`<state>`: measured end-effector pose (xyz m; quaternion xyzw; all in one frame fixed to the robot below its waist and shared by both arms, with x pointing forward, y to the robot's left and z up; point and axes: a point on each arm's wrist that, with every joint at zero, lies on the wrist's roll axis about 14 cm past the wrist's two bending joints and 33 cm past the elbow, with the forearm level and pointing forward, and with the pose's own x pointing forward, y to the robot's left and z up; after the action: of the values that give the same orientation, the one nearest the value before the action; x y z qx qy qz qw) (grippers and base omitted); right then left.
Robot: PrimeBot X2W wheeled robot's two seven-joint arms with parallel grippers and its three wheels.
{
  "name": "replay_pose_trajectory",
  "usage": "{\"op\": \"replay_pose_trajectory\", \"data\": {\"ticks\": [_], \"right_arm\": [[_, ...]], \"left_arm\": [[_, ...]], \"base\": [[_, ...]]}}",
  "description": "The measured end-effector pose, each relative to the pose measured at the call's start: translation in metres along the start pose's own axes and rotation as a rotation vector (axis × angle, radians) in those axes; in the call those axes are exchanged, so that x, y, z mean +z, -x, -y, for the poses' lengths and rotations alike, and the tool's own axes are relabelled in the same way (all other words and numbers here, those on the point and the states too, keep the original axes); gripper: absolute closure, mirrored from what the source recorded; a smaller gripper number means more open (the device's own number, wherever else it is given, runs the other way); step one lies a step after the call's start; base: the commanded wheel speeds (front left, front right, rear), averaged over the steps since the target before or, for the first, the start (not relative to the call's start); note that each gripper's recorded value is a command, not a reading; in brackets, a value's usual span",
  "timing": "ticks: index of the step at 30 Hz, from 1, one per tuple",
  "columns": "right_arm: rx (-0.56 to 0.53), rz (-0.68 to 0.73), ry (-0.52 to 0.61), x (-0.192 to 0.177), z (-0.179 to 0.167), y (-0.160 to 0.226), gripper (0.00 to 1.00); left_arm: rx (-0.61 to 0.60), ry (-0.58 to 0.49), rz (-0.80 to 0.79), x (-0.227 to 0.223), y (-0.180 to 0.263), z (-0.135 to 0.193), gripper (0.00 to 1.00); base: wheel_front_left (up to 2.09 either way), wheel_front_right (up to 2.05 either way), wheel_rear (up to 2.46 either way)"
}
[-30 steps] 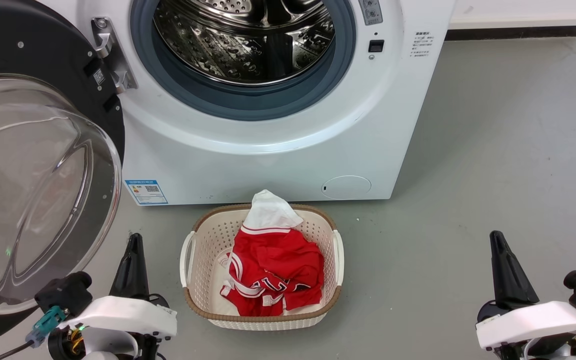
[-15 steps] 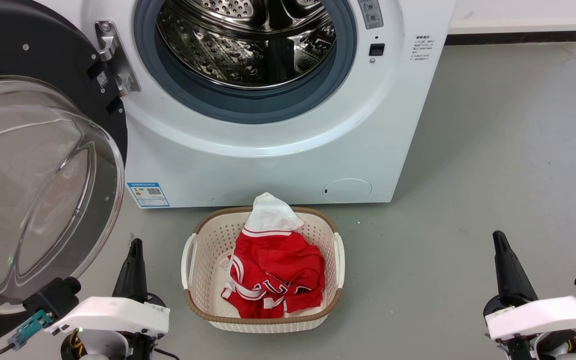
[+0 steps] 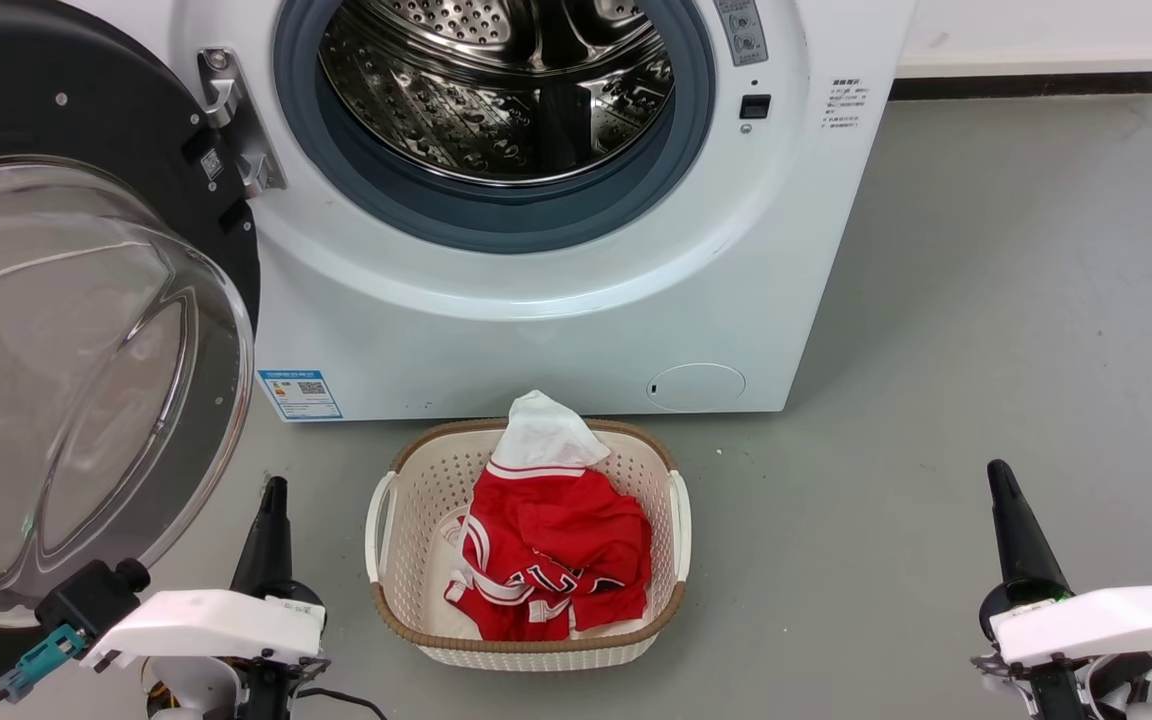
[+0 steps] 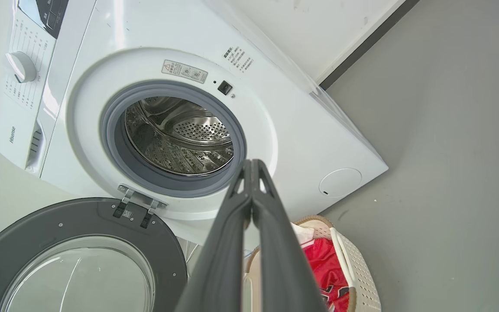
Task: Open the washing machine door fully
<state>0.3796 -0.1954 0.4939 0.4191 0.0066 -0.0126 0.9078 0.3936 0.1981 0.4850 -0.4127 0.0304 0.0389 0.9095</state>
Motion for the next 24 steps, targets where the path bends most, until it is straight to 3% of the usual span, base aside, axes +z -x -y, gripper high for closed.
{"op": "replay_pose_trajectory", "data": {"ticks": [24], "right_arm": [[-0.015,-0.009,-0.27,0.0019,0.0023,-0.0026,1.0]], "left_arm": [[-0.007,0.277,-0.021,0.0007,0.0026,0.0004,1.0]], "base": [[0.0,0.0,0.0]]}}
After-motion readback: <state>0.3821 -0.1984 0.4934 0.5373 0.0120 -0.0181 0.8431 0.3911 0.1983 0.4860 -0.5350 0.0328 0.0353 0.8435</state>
